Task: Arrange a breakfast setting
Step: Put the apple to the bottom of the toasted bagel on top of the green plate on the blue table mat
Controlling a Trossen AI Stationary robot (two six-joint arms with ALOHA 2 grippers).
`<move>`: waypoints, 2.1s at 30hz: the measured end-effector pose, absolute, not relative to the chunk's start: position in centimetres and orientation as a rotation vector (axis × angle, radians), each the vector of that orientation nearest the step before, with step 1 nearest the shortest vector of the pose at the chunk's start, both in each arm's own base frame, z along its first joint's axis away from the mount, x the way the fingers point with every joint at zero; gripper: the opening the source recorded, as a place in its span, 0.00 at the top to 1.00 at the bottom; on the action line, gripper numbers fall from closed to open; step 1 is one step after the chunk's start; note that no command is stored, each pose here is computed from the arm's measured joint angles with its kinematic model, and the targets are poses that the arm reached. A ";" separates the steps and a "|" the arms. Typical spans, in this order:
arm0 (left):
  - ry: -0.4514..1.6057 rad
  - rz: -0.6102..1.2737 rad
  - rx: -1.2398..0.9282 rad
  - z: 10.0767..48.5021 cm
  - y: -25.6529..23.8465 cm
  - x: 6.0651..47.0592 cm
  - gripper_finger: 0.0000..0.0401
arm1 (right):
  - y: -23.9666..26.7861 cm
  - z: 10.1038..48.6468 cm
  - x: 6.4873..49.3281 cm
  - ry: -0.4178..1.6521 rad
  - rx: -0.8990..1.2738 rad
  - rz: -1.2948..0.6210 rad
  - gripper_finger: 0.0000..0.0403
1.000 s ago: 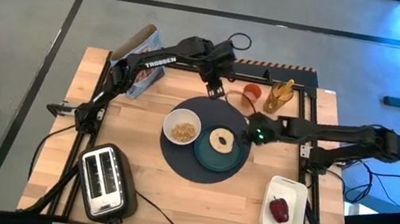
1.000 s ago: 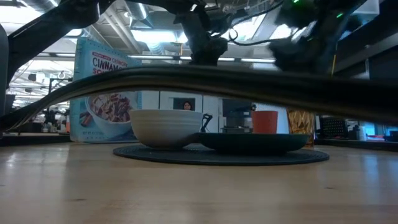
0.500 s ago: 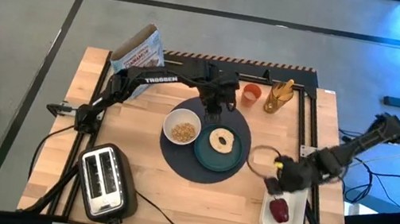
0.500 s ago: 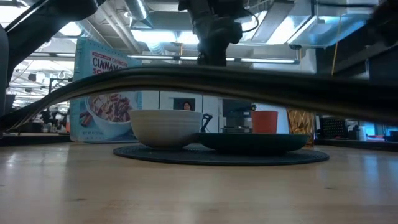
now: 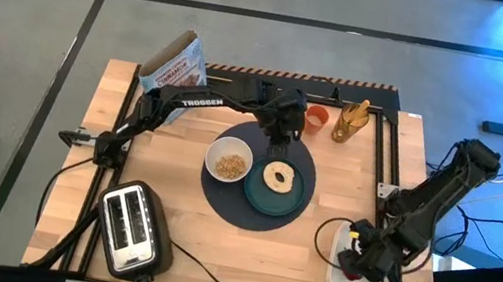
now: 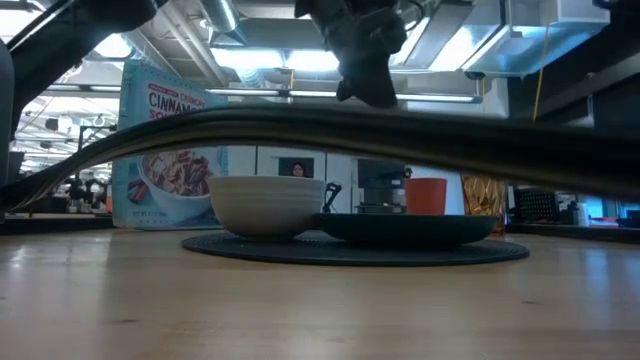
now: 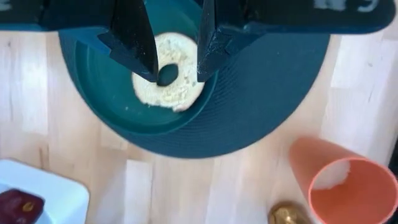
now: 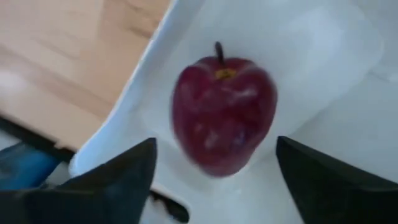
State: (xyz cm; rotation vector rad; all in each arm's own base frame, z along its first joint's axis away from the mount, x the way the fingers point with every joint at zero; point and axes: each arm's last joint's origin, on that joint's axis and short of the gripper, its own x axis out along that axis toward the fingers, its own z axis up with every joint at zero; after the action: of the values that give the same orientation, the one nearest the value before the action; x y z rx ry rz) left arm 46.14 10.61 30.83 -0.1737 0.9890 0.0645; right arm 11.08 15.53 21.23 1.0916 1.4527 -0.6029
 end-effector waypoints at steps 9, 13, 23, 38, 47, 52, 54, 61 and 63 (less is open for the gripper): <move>0.975 0.076 -0.211 30.9 9.1 46.6 0.73 | 16.9 18.4 12.1 1.490 1.019 -0.755 0.07; 0.969 0.072 -0.215 31.0 8.7 46.7 0.68 | 17.3 17.6 12.4 1.473 0.995 -0.764 0.13; 0.994 0.095 -0.260 32.1 8.4 46.1 0.50 | 17.7 16.9 12.9 1.445 0.960 -0.752 0.29; 0.653 -0.185 -0.101 38.1 7.5 45.2 0.53 | 15.9 26.0 13.9 0.799 0.559 -0.591 0.30; 0.455 -0.407 0.165 39.3 3.4 46.6 0.67 | 14.8 27.8 15.9 0.649 0.332 -0.564 0.30; 0.406 -0.453 0.222 39.2 1.4 47.2 0.72 | 14.6 30.2 17.6 0.549 0.254 -0.529 0.29; 0.400 -0.454 0.225 38.7 1.2 47.6 0.73 | 14.5 31.4 18.2 0.525 0.230 -0.508 0.29; 0.398 -0.476 0.217 38.6 0.6 47.7 0.74 | 14.2 34.3 19.6 0.484 0.148 -0.449 0.30; 0.392 -0.500 0.218 38.6 0.3 47.6 0.74 | 14.0 34.7 19.9 0.484 0.146 -0.437 0.29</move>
State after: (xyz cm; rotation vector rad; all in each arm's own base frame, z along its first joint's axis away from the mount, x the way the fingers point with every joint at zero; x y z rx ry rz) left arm 47.64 0.33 38.62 0.2182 0.3923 -0.4997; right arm 19.90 14.02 34.66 0.1460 0.4835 -0.4368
